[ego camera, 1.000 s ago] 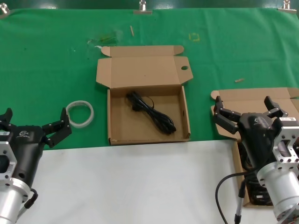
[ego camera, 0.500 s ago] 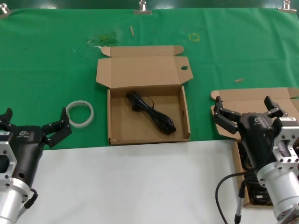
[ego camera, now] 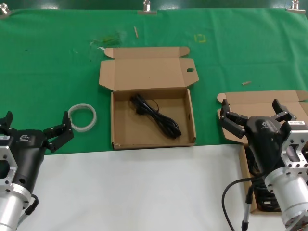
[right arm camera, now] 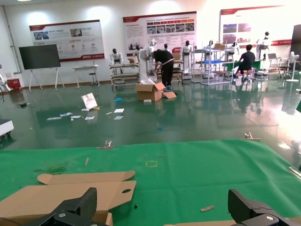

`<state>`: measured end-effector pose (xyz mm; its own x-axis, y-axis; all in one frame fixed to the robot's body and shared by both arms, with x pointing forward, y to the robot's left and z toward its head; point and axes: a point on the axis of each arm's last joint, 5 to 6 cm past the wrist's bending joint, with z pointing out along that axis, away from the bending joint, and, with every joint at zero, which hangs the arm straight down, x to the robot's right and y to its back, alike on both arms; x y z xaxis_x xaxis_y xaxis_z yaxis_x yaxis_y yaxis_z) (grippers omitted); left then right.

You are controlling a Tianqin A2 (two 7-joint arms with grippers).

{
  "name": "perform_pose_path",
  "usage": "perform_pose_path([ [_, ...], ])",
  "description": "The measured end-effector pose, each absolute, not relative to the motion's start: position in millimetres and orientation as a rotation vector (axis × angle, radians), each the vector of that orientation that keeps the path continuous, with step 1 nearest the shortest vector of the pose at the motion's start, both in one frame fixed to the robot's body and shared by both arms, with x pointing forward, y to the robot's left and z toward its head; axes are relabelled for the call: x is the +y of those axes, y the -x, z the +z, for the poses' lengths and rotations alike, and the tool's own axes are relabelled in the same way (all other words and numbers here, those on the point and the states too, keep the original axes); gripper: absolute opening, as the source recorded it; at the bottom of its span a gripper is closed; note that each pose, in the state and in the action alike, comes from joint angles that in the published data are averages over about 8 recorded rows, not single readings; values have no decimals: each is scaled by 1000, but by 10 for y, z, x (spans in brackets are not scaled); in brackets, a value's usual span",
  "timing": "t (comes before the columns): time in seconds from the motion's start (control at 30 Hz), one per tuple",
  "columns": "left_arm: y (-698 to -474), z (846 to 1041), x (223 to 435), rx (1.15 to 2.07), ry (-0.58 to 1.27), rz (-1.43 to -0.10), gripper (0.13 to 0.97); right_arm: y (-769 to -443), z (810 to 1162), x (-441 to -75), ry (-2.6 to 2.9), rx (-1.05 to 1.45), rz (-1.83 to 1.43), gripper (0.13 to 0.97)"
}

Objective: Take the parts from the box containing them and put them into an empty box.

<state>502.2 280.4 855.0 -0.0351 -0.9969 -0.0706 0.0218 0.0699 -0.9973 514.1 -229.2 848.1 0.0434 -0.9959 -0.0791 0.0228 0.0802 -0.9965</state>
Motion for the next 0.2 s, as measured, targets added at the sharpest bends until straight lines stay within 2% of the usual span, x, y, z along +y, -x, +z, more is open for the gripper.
perform_pose_path([
  [0.2,-5022,8550,2804,1253,1125,-1193,966,-5141,8481,-2292,1152,1197,-1131,966],
])
